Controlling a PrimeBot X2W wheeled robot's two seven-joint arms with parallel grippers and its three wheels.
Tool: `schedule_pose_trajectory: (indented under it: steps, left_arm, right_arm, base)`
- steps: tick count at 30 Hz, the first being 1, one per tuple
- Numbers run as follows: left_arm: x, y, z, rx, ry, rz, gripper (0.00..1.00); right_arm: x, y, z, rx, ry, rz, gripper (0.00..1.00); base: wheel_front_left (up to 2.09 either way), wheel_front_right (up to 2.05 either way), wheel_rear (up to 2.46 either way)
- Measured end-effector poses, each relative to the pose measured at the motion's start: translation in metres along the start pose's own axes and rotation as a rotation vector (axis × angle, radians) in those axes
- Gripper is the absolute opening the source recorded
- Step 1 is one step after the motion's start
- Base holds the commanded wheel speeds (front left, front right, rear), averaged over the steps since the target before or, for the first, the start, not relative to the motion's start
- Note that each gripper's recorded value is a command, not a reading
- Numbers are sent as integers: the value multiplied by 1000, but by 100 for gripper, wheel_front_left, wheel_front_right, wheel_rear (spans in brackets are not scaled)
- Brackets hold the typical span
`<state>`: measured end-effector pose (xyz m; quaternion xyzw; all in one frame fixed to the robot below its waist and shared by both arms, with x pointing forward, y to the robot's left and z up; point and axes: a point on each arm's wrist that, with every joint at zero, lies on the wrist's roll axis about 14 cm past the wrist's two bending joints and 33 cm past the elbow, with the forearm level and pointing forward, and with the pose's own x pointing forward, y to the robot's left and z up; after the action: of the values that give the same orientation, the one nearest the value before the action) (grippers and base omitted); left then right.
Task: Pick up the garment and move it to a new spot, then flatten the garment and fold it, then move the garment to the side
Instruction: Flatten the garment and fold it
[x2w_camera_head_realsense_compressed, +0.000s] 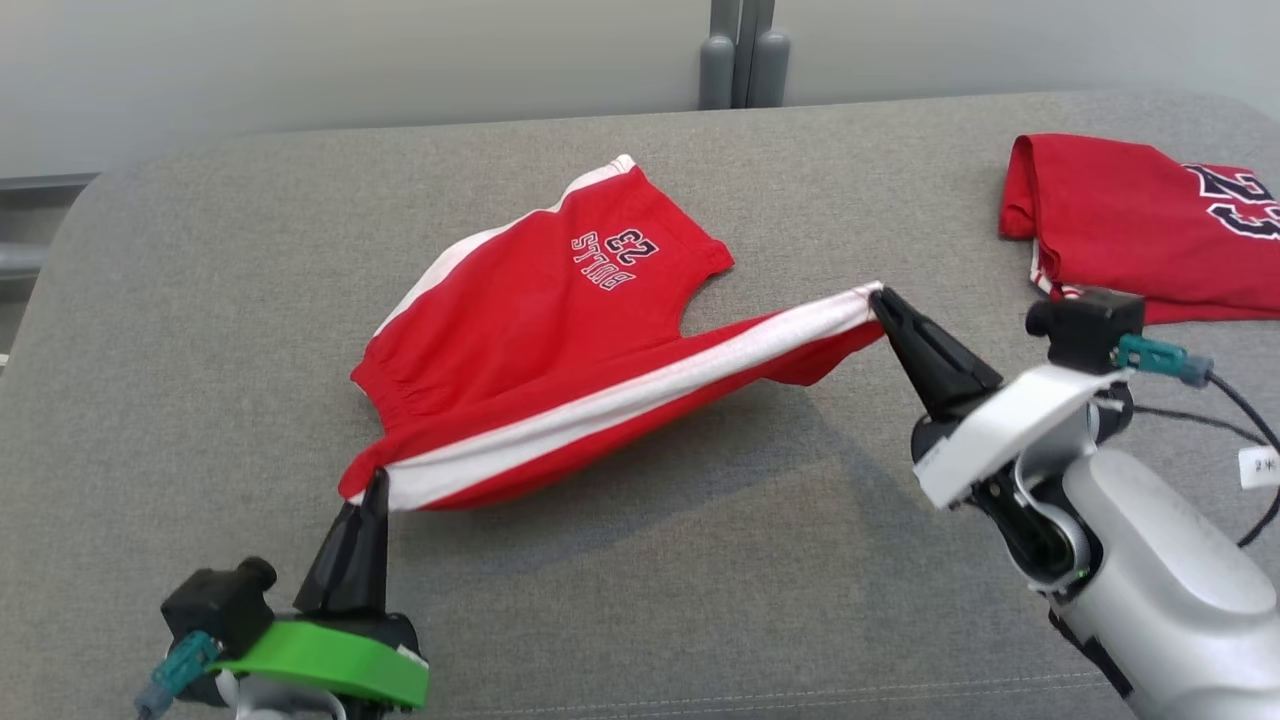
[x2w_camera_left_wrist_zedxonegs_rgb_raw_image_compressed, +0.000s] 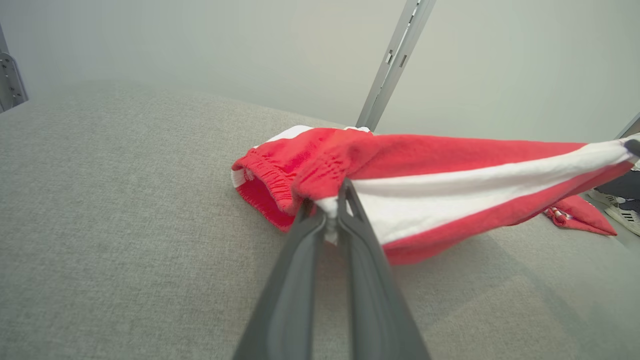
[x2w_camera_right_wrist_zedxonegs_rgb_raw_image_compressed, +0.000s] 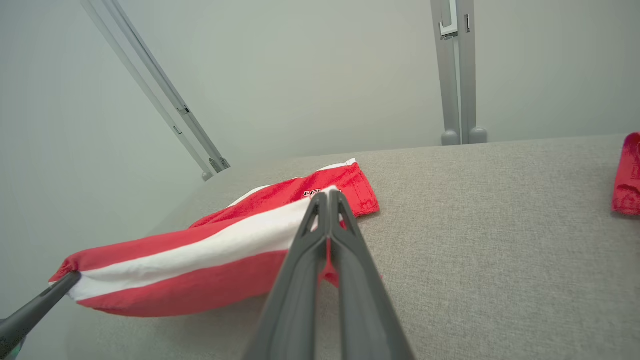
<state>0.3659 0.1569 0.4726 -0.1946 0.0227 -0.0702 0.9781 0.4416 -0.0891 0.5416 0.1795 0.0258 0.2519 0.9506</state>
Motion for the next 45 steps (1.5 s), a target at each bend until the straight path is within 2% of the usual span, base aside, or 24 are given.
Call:
schedule_pose_trajectory:
  steps: [7,14,24,33,37,41,45]
  left_arm:
    - [36,4,22,42,-46,-20,0]
    - [81,9,30,75,-47,-40,0]
    - [122,31,23,82,-12,2,0]
    - [127,46,8,83,28,47,0]
    - [126,53,4,88,43,65,0]
    - [126,59,-5,87,71,80,0]
    - [128,61,-10,86,85,85,0]
  right_arm:
    - [59,4,26,-97,-4,42,0]
    - [123,-10,38,-180,29,37,0]
    - [189,-26,-7,-227,173,33,0]
    - [231,-23,-34,-216,196,50,0]
    - [244,-17,-48,-205,206,62,0]
    - [247,-23,-79,-210,271,52,0]
    - [252,-26,-87,-222,271,53,0]
  base:
    - [0,0,0]
    - [0,0,0]
    - [0,0,0]
    - [0,0,0]
    - [0,0,0]
    - [0,0,0]
    - [0,0,0]
